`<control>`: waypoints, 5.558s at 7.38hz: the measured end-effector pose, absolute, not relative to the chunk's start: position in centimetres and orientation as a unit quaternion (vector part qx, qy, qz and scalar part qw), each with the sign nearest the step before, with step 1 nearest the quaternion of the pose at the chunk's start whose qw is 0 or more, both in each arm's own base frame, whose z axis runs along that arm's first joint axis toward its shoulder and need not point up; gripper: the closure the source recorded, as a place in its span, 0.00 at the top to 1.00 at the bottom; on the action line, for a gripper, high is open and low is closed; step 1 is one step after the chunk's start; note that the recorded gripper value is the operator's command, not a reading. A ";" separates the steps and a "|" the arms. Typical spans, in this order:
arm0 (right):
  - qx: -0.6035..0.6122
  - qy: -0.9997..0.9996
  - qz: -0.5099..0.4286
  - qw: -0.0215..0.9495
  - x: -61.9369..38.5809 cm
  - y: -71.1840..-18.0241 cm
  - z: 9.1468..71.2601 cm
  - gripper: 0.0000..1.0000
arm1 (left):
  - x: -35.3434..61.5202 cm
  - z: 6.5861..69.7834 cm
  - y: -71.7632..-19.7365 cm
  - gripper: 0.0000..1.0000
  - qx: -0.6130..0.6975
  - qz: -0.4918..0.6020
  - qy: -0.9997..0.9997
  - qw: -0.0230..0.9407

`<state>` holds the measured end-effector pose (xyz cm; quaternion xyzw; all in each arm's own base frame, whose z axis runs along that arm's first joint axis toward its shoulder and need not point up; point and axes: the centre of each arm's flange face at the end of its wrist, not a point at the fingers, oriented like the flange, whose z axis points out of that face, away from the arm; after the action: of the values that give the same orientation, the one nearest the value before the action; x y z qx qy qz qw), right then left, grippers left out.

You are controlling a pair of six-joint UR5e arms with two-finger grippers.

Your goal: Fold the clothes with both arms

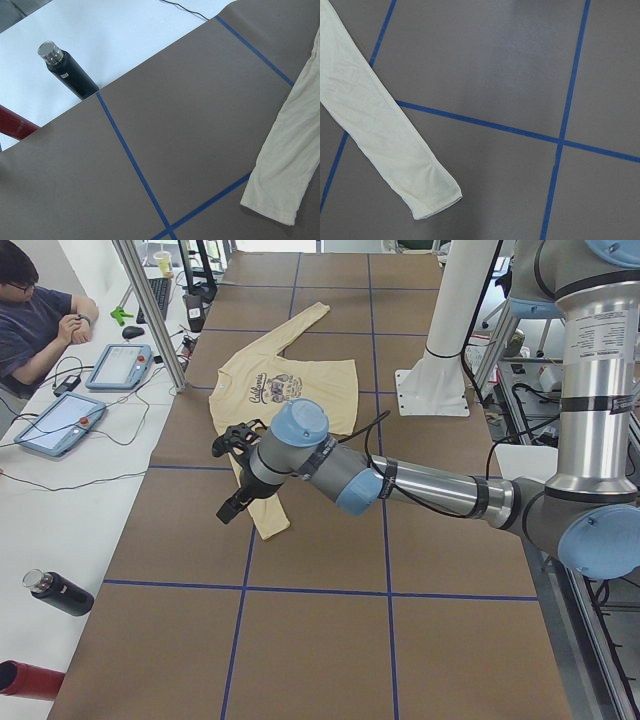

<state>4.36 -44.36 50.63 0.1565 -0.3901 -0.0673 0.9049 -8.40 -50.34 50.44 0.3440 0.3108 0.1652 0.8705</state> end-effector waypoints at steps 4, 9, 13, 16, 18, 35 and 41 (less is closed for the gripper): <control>0.180 -0.422 -0.035 0.888 -3.9 -44.2 49.7 0.99 | -8.5 50.1 -51.0 1.00 0.351 0.169 0.309 0.867; 0.209 -0.416 0.023 0.885 -14.0 -41.6 59.2 0.96 | -8.4 51.3 -49.8 1.00 0.354 0.170 0.309 0.866; 0.213 -0.423 0.004 0.880 -15.8 -41.0 64.2 0.84 | -8.4 51.6 -49.5 1.00 0.353 0.171 0.309 0.867; 0.211 -0.408 -0.006 0.888 -17.8 -40.6 65.5 0.70 | -8.4 51.9 -49.2 1.00 0.351 0.171 0.310 0.867; 0.208 -0.401 -0.011 0.892 -18.5 -40.3 66.2 0.65 | -8.4 52.0 -49.2 1.00 0.350 0.171 0.310 0.867; 0.247 -0.486 0.066 0.836 -21.9 -49.8 32.6 0.00 | -8.4 52.3 -48.9 1.00 0.348 0.171 0.310 0.868; 0.237 -0.421 0.182 0.856 -47.1 -59.6 2.5 0.00 | -8.4 52.4 -48.9 1.00 0.346 0.167 0.311 0.869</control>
<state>-47.14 -59.63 2.51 0.2368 -0.4213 0.1818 0.8564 -8.37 -48.95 52.44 0.3455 0.3110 0.1675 0.8694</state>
